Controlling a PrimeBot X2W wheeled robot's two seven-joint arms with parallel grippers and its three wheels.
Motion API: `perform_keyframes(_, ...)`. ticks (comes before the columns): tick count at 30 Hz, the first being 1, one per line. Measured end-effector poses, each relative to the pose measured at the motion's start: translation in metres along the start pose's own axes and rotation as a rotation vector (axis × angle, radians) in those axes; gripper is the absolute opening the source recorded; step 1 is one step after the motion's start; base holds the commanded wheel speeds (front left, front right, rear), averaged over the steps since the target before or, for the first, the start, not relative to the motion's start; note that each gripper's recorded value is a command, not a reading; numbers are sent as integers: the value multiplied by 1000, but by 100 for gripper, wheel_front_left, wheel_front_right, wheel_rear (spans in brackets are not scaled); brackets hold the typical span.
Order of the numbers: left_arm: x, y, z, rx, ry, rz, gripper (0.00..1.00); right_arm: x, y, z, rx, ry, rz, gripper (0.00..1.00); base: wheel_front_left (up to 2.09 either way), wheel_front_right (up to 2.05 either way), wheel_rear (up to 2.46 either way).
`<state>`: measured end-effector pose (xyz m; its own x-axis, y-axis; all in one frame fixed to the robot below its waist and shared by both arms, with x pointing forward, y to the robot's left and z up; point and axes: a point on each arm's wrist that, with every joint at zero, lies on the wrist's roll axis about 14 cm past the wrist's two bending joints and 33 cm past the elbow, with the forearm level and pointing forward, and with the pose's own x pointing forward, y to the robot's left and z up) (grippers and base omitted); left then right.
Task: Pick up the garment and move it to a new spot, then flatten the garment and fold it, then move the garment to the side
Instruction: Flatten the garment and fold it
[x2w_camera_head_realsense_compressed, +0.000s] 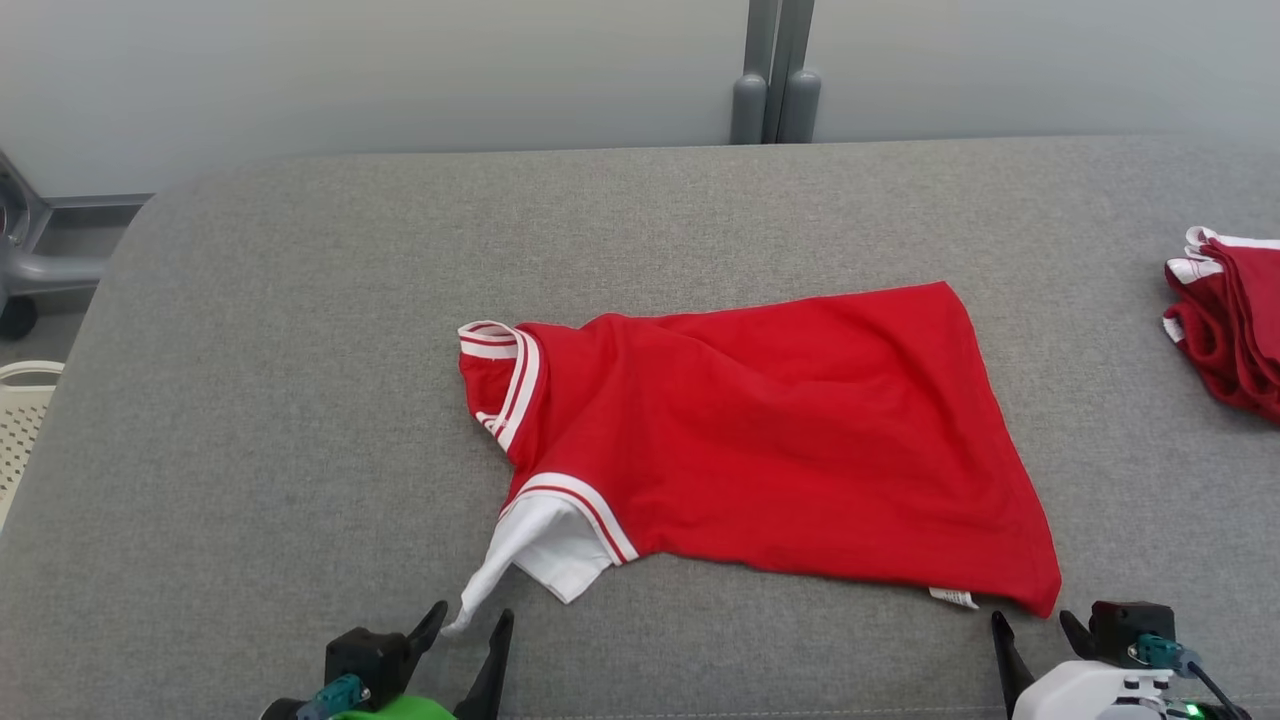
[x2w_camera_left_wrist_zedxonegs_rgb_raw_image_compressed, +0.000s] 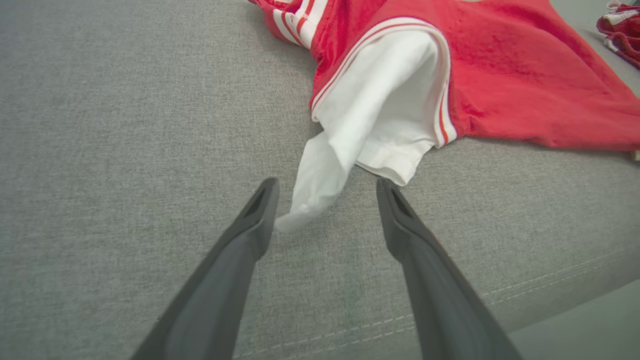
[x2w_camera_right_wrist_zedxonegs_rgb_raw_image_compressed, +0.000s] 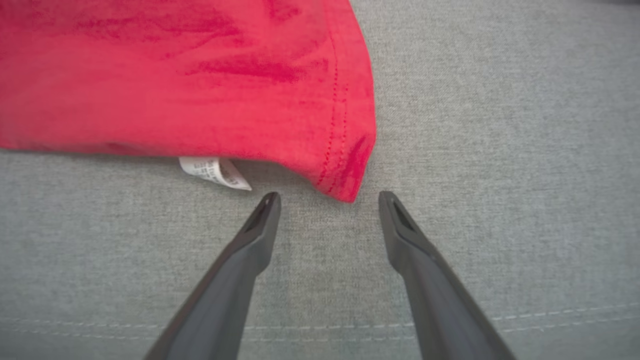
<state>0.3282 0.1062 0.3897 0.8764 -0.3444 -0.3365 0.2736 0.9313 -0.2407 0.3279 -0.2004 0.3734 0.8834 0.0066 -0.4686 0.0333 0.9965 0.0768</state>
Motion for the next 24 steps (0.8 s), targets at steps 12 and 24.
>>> perform_keyframes(12,7,-5,1,-7,2,-21,83,14,10,5,-61,-2,28,100,0,0,0)
perform_keyframes(24,7,-6,3,-21,-11,-25,0,13,15,0,-50,12,43,0,0,0,0)
